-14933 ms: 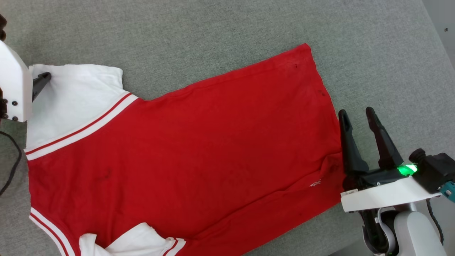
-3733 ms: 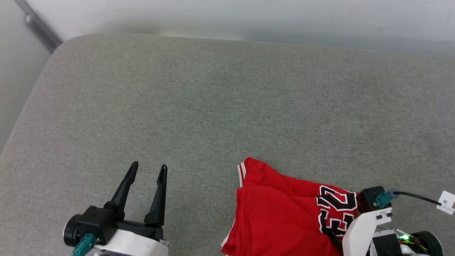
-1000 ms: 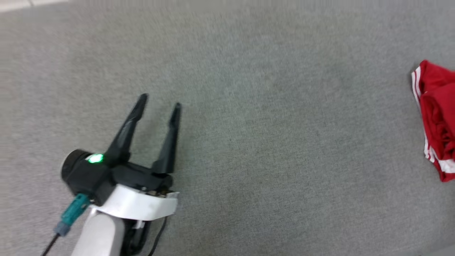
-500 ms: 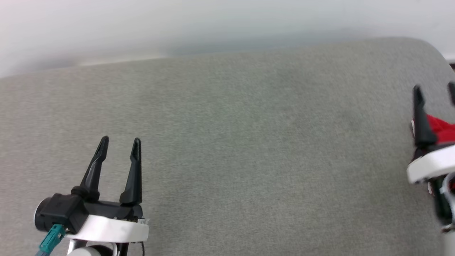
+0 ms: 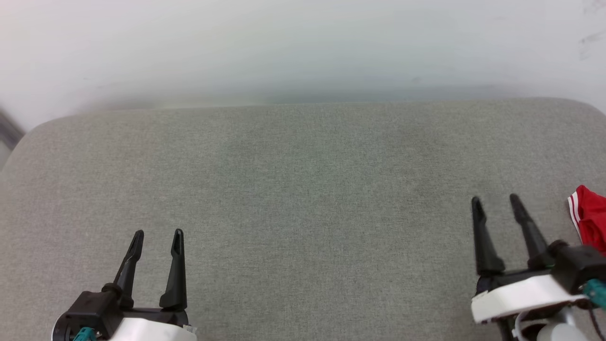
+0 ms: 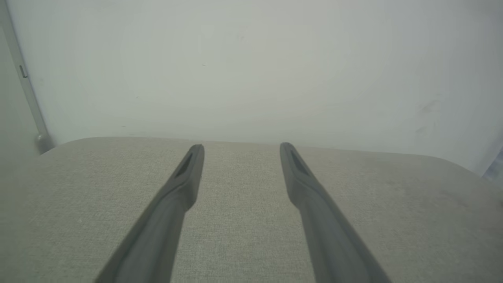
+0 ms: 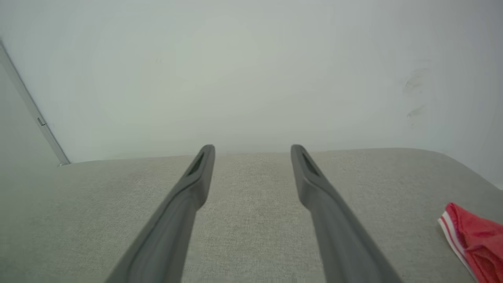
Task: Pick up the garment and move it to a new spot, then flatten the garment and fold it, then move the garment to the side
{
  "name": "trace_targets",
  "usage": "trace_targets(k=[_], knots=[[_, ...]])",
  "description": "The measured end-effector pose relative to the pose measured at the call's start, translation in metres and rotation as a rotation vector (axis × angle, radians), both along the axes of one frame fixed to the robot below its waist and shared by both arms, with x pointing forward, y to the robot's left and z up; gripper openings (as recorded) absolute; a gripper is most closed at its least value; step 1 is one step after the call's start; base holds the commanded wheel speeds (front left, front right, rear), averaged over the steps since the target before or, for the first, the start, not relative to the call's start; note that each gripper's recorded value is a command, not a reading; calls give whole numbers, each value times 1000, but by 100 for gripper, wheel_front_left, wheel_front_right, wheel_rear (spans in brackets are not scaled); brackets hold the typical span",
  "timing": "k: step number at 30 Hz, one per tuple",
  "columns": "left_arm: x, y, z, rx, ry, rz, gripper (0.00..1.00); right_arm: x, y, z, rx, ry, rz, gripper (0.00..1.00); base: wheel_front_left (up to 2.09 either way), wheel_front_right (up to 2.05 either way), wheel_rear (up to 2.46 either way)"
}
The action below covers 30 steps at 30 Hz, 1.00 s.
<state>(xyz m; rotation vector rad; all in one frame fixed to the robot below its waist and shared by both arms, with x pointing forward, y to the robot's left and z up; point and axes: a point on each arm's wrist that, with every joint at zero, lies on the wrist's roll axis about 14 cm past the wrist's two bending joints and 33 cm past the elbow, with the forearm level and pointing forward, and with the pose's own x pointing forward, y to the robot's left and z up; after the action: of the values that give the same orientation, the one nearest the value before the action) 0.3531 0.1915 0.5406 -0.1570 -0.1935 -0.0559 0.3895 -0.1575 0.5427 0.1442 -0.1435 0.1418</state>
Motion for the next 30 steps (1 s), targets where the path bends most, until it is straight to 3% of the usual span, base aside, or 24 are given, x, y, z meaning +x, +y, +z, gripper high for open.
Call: trace_targets(k=[30], knots=[[-1,-4,-9,-24,28,-5,100,-12,10,-13,27,5,19,100,0,0,0]])
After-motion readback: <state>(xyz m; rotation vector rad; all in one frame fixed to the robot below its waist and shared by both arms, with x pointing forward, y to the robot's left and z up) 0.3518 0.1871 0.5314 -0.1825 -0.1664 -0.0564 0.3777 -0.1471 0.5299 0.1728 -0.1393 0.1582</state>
